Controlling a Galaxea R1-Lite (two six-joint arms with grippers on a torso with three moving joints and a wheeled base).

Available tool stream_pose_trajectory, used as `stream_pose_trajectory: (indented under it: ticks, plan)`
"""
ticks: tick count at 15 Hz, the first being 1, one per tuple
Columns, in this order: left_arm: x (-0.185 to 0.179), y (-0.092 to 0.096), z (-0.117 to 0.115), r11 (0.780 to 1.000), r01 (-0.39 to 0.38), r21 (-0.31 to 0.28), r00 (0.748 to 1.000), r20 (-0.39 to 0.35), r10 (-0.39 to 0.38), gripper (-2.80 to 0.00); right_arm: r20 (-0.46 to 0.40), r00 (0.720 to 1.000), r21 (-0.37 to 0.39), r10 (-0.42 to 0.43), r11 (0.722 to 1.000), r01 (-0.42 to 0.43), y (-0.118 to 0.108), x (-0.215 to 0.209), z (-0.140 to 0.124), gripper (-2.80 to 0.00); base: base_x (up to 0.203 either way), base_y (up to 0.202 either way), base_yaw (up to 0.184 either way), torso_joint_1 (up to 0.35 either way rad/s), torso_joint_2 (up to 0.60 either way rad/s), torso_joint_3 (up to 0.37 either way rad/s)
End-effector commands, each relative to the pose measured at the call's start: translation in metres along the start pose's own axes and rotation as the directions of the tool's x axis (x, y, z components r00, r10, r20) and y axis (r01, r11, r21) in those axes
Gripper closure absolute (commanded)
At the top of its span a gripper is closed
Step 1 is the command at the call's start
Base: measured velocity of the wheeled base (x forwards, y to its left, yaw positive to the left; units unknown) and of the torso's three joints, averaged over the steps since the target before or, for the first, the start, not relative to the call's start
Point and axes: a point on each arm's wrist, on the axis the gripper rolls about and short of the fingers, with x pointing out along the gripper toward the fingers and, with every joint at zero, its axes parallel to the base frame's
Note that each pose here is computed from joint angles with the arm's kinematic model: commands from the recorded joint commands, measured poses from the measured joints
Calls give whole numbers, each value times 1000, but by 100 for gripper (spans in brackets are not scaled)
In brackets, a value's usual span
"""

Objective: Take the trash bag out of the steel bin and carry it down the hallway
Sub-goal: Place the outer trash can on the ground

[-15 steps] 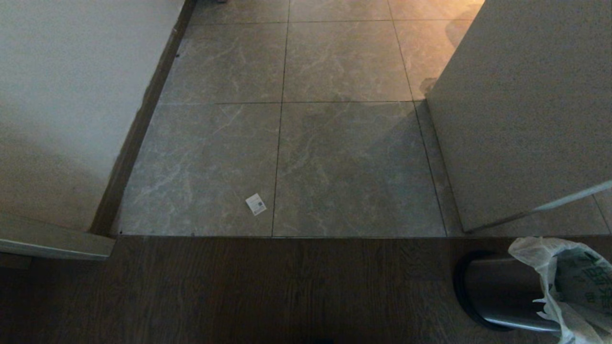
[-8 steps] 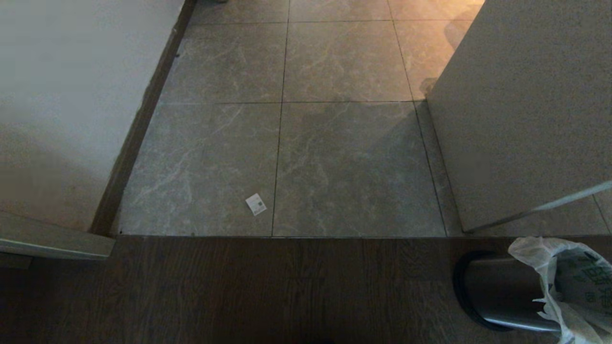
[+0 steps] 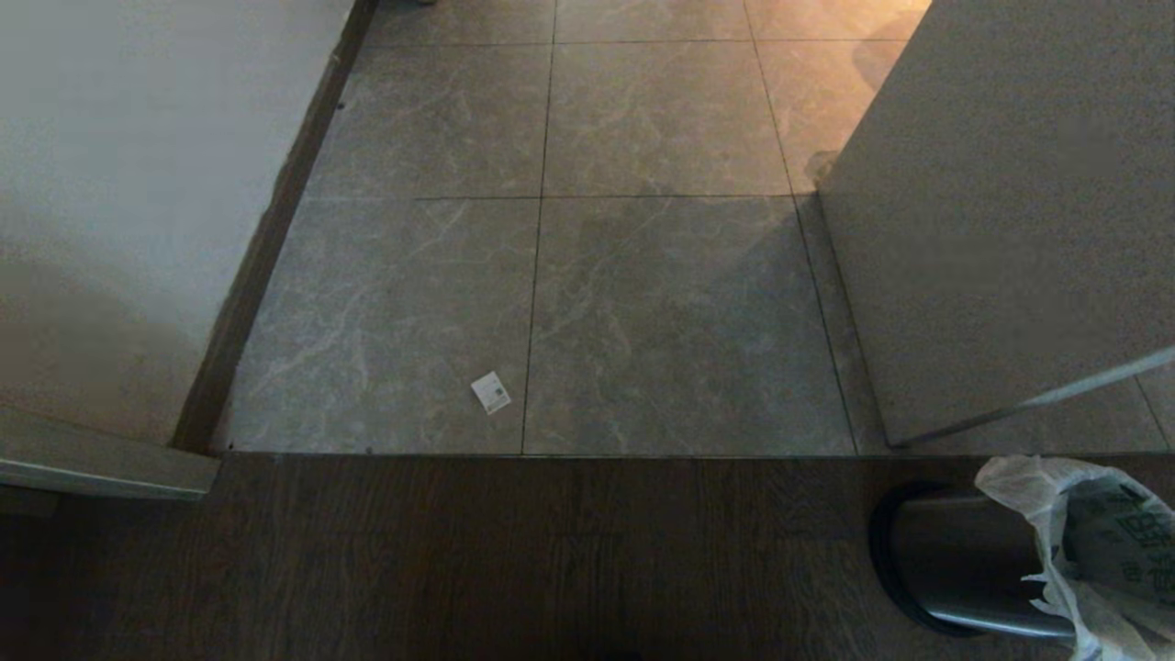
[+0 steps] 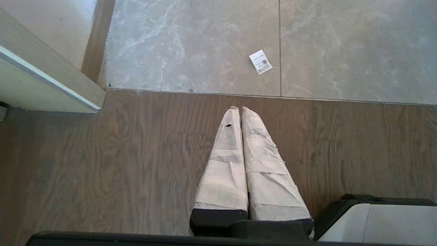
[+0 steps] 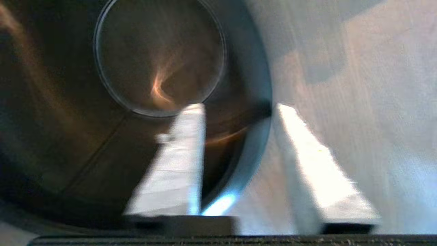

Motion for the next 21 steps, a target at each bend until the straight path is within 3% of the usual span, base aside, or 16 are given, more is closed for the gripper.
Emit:
stream_pose_trajectory:
  ticks: [1,4,7,8,9,12,15,18,21]
  plan:
    - [0,0,0,1000,-1,0,1000,1,1,0,5,1000,-11,1,1000,-1,0,1,0,-280,0,0,0,0,0,0]
    - [0,0,0,1000,-1,0,1000,1,1,0,16,1000,-30,-9,1000,9,0,-4,5,-280,0,0,0,0,0,0]
    - [0,0,0,1000,-1,0,1000,1,1,0,8,1000,-31,-1,1000,2,10,-31,28,-280,0,0,0,0,0,0]
    - [0,0,0,1000,-1,0,1000,0,1,0,0,1000,-22,10,1000,-9,15,-42,36,-167,0,0,0,0,0,0]
    - [0,0,0,1000,-1,0,1000,1,1,0,-7,1000,-24,16,1000,-17,22,-54,46,0,0,0,0,0,0,0]
    - [0,0,0,1000,-1,0,1000,1,1,0,-30,998,-62,48,997,-49,52,-84,68,0,0,0,0,0,0,0]
    - [0,0,0,1000,-1,0,1000,1,1,0,-61,995,-115,79,990,-85,98,-98,90,0,0,0,0,0,0,0]
    - [0,0,0,1000,-1,0,1000,1,1,0,-154,982,-179,109,974,-136,169,-103,98,0,0,0,0,0,0,0]
    - [0,0,0,1000,-1,0,1000,1,1,0,-247,951,-262,188,932,-252,247,-97,84,0,0,0,0,0,0,0]
